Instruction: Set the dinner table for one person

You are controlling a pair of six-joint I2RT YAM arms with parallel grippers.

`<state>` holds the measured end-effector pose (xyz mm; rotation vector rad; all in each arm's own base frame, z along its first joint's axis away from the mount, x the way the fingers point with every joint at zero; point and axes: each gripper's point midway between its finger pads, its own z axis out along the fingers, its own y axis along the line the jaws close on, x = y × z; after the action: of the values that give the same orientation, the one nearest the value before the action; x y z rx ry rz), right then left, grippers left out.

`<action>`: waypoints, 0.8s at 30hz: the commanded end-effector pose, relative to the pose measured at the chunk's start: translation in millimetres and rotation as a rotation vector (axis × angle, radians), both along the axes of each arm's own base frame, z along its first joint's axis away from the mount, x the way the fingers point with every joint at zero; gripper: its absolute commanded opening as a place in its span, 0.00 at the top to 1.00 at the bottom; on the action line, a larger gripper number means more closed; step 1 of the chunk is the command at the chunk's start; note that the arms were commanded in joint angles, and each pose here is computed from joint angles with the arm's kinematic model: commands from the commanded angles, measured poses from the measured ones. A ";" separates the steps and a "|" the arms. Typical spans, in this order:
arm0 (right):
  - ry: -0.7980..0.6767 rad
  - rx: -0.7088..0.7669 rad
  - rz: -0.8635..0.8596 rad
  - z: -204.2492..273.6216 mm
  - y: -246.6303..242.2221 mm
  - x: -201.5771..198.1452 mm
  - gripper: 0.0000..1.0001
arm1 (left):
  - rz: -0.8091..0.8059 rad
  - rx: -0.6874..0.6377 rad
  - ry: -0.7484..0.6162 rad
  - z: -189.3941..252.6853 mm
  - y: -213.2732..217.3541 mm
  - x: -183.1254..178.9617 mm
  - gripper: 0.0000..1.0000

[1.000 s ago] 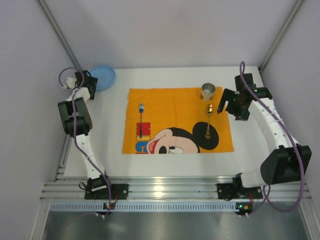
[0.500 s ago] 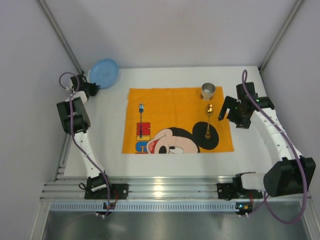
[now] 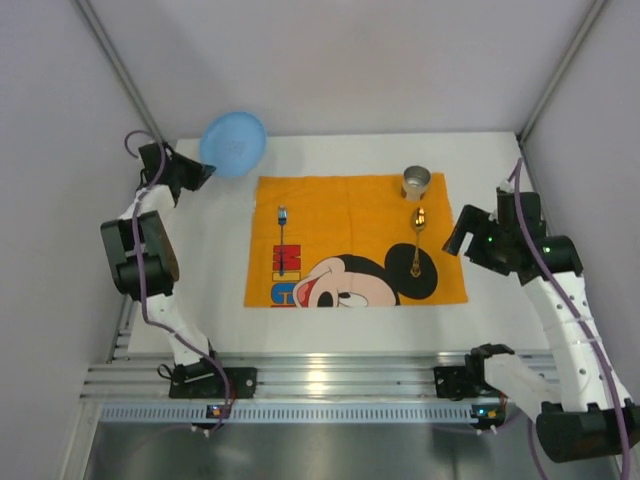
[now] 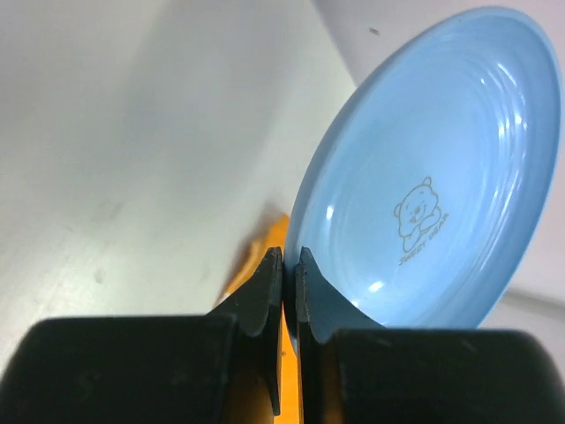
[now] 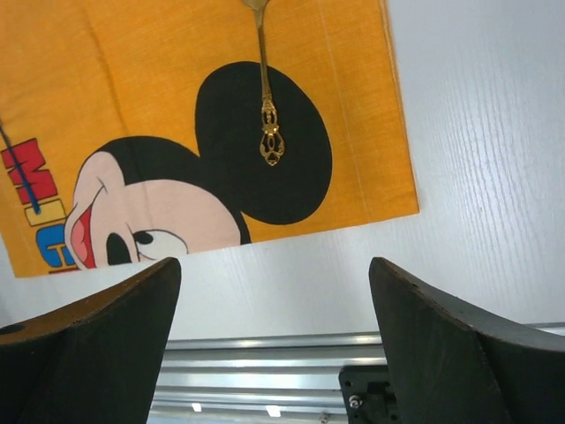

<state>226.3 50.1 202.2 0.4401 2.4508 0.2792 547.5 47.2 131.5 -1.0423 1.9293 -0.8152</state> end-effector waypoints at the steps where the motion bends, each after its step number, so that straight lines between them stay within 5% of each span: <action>1: -0.025 0.031 0.039 8.2 5.4 -20.4 0.12 | -0.224 0.131 -0.143 67.8 -56.0 -16.2 1.00; 7: -0.056 0.067 0.063 15.2 8.5 -52.8 0.12 | -0.459 0.309 -0.047 61.7 -150.6 -56.5 1.00; 13: -0.076 0.058 0.058 23.0 1.5 -91.4 0.12 | -0.544 0.314 0.000 31.2 -219.0 -99.1 1.00; 24: -0.055 0.047 0.026 18.1 -9.5 -148.4 0.11 | -0.659 0.349 0.115 -38.8 -275.9 -143.6 1.00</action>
<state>108.9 47.0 226.6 0.3816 2.3156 0.3966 396.3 -216.2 88.9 -0.2647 2.4986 -0.7194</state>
